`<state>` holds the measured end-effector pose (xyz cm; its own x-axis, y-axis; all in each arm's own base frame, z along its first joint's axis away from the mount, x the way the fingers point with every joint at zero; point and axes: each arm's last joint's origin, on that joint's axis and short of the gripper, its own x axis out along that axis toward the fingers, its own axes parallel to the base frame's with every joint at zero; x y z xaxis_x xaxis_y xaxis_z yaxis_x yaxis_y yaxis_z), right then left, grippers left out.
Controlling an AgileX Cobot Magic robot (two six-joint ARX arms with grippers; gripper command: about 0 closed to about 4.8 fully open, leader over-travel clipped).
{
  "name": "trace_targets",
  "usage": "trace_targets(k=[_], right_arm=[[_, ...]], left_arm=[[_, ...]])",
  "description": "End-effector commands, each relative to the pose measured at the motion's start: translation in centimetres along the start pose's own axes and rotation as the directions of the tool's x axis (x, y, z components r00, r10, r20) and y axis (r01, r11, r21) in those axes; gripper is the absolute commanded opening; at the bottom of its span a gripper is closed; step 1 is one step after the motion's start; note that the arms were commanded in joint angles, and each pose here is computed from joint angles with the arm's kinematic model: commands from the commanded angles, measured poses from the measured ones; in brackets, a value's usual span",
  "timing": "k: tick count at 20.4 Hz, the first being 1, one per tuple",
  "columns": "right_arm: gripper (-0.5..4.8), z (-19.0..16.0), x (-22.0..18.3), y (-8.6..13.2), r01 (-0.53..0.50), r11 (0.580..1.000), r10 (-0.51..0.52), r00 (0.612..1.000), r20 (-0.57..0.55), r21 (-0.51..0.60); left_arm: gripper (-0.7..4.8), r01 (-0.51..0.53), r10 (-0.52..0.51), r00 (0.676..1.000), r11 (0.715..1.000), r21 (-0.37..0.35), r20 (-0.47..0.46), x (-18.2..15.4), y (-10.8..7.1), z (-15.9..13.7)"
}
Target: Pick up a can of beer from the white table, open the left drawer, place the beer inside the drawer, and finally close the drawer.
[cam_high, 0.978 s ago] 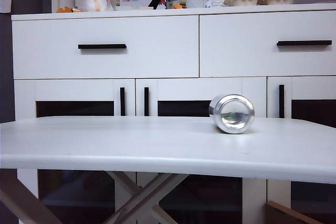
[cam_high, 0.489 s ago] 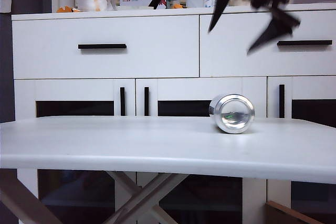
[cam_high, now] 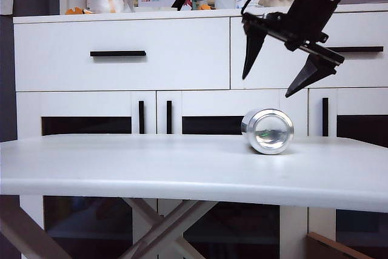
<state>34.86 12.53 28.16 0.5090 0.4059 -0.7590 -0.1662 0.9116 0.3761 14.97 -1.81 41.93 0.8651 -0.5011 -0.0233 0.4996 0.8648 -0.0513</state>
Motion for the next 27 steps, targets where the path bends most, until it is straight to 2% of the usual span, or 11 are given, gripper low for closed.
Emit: trace_targets(k=[1, 4, 6, 9, 13, 17, 20, 27], right_arm=[[4.79, -0.3, 0.5, 1.2, -0.003, 0.999, 0.003, 1.000, 0.004, -0.045], [4.79, -0.9, 1.7, 2.0, 0.057, 0.994, -0.058, 0.998, -0.010, -0.094], [4.79, -1.2, 2.6, 1.9, 0.065, 0.994, -0.068, 0.997, -0.033, -0.091], [4.79, -1.3, 3.0, 1.5, 0.133, 0.987, -0.137, 0.990, -0.033, -0.090], [4.79, -1.3, 3.3, 1.5, 0.126, 0.988, -0.129, 0.991, -0.036, -0.092], [4.79, -1.9, 4.6, 1.7, 0.083, 0.992, -0.092, 0.991, -0.095, -0.097], [4.79, -2.7, 5.7, 2.7, 0.058, 0.991, -0.074, 0.989, -0.126, -0.121], [4.79, -4.0, 7.7, 3.5, 0.122, 0.980, -0.146, 0.977, -0.154, -0.156]], left_arm=[[-0.05, 0.003, -0.003, 1.000, 1.000, 0.011, 0.017, -0.1, -0.1, 0.3], [-0.05, 0.002, -0.002, 1.000, 1.000, 0.011, 0.018, -0.1, -0.1, 0.3], [-0.05, 0.002, -0.003, 1.000, 1.000, 0.011, 0.018, -0.1, -0.1, 0.3], [-0.05, 0.004, -0.004, 1.000, 1.000, 0.011, 0.017, -0.1, -0.1, 0.3], [-0.05, 0.003, -0.003, 1.000, 1.000, 0.011, 0.018, -0.1, -0.1, 0.3], [-0.05, 0.000, 0.000, 1.000, 1.000, 0.011, 0.018, 0.0, 0.0, 0.3], [-0.05, 0.000, 0.000, 1.000, 1.000, 0.011, 0.019, 0.1, 0.0, 0.3], [-0.05, 0.000, 0.000, 1.000, 1.000, 0.011, 0.019, 0.1, 0.0, 0.3]])
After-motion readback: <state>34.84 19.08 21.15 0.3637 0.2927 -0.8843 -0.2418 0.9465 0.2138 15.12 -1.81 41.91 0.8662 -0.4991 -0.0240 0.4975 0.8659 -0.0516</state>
